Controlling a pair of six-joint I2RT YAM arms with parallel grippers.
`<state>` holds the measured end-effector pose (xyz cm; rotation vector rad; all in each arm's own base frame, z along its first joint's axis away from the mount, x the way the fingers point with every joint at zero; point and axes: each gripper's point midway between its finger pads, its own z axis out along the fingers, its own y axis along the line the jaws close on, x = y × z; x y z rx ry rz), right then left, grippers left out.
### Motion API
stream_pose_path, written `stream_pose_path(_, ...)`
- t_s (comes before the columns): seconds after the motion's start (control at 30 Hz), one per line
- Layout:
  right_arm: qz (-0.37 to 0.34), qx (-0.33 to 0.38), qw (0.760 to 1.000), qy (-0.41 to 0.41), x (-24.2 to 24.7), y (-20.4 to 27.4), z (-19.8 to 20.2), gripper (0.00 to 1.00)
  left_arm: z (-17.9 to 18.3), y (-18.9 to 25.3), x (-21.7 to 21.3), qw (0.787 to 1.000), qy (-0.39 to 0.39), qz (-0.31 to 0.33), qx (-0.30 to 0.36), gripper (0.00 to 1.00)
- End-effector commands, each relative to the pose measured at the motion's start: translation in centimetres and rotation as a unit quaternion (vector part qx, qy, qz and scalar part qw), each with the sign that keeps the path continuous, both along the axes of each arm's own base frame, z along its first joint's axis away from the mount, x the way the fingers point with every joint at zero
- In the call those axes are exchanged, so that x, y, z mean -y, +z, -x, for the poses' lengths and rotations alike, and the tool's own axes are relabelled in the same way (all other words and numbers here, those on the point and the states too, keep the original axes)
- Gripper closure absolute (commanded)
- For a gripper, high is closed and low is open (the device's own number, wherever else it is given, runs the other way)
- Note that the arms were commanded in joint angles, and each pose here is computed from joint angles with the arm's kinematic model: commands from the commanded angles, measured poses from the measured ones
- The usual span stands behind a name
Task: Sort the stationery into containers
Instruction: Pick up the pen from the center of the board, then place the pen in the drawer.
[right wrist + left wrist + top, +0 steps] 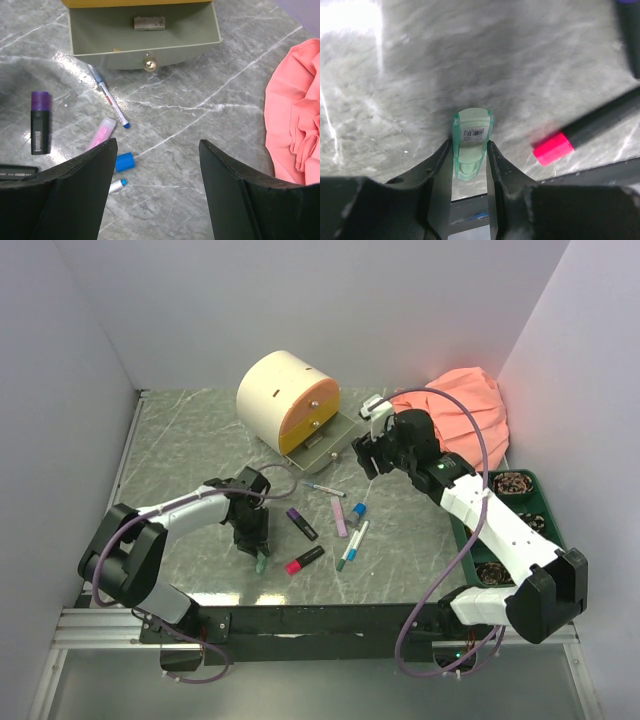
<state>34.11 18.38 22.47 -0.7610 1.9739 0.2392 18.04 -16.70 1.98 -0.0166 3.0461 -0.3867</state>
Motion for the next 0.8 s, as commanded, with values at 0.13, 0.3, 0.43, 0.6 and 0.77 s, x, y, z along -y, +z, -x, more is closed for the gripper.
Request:
stream_pose_path(0.13,-0.017,0.025,0.999,-0.015,1.2,2.1,-0.1,0.26,-5.2,7.4,1.9,0.97,-0.205,0.002,0.135,0.99)
stream_pose_path(0.3,-0.019,0.028,0.999,-0.034,2.7,2.0,-0.4,0.25,-7.9,11.8,3.1,0.949,-0.236,0.01,0.209,0.99)
stream_pose_path(0.43,-0.019,0.028,0.998,-0.057,4.2,1.8,-0.9,0.25,-11.8,16.1,6.4,0.918,-0.246,0.018,0.312,0.99)
stream_pose_path(0.6,-0.019,0.032,0.997,-0.075,5.5,2.3,-1.6,0.25,-17.5,21.5,11.0,0.87,-0.249,0.032,0.424,0.99)
stream_pose_path(0.77,-0.023,0.033,0.996,-0.078,5.7,2.5,-1.9,0.26,-20.5,22.7,12.7,0.846,-0.272,0.015,0.458,0.99)
